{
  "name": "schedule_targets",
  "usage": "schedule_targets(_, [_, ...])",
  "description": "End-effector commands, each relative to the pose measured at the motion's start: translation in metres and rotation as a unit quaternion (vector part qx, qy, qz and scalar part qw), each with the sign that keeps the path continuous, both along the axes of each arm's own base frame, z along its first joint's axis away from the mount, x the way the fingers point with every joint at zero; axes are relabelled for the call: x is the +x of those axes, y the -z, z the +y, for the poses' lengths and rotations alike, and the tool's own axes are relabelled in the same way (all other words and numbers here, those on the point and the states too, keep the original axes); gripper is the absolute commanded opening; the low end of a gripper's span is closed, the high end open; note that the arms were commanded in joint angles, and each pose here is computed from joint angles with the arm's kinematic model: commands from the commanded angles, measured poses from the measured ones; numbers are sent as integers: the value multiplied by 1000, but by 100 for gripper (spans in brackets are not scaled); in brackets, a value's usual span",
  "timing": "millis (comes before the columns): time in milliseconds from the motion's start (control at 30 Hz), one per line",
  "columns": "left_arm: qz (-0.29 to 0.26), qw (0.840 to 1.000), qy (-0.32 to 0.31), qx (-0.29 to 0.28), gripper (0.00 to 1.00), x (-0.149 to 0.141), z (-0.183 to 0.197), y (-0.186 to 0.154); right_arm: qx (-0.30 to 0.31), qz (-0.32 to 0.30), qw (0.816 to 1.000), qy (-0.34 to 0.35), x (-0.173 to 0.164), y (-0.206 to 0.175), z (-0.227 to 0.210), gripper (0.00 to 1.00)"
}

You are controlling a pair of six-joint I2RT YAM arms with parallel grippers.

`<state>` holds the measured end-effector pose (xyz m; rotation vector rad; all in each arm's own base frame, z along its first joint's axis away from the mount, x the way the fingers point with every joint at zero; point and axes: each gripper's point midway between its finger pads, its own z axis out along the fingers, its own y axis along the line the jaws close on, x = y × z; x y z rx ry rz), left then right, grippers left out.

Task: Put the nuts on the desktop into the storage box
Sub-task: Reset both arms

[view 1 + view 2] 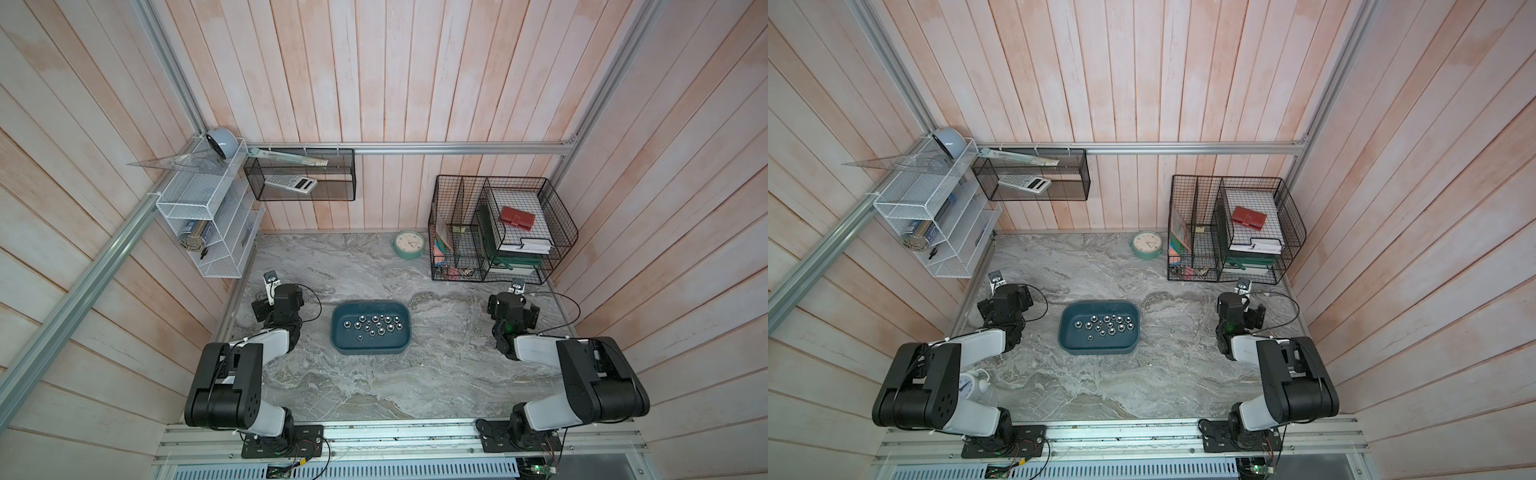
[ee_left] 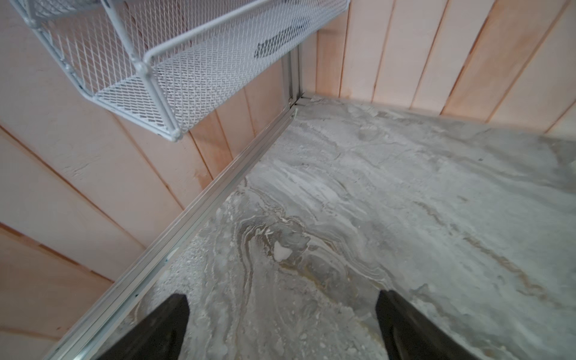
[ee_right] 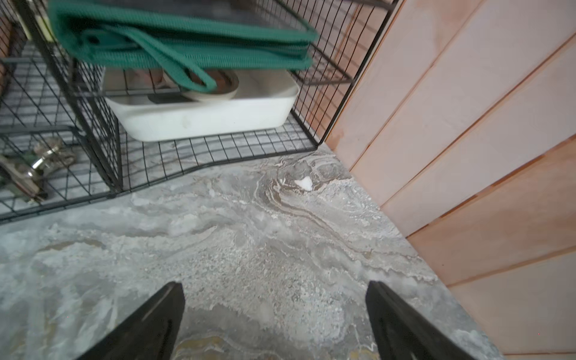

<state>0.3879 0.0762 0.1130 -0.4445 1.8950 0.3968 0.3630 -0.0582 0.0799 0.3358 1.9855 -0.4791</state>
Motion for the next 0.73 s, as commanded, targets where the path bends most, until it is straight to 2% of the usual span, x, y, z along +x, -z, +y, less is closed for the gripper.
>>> schedule_targets(0, [-53,995,77,-16,100,7,-24,-5,29,-55,995,-84,16,-18,27,98])
schedule_targets(67, [-79,992,95,-9,100,5,-28,-2,32,-87,992,-88,15,-20,29,98])
schedule_targets(133, [-64,993,98,-14,100,2,-30,2,23,-114,989,-91,17,-23,28,98])
schedule_targets(300, [-73,994,78,-12,100,3,-24,0,24,-80,994,-64,23,-19,22,98])
schedule_targets(700, [-72,994,78,-10,100,3,-24,0,23,-85,994,-66,22,-19,23,98])
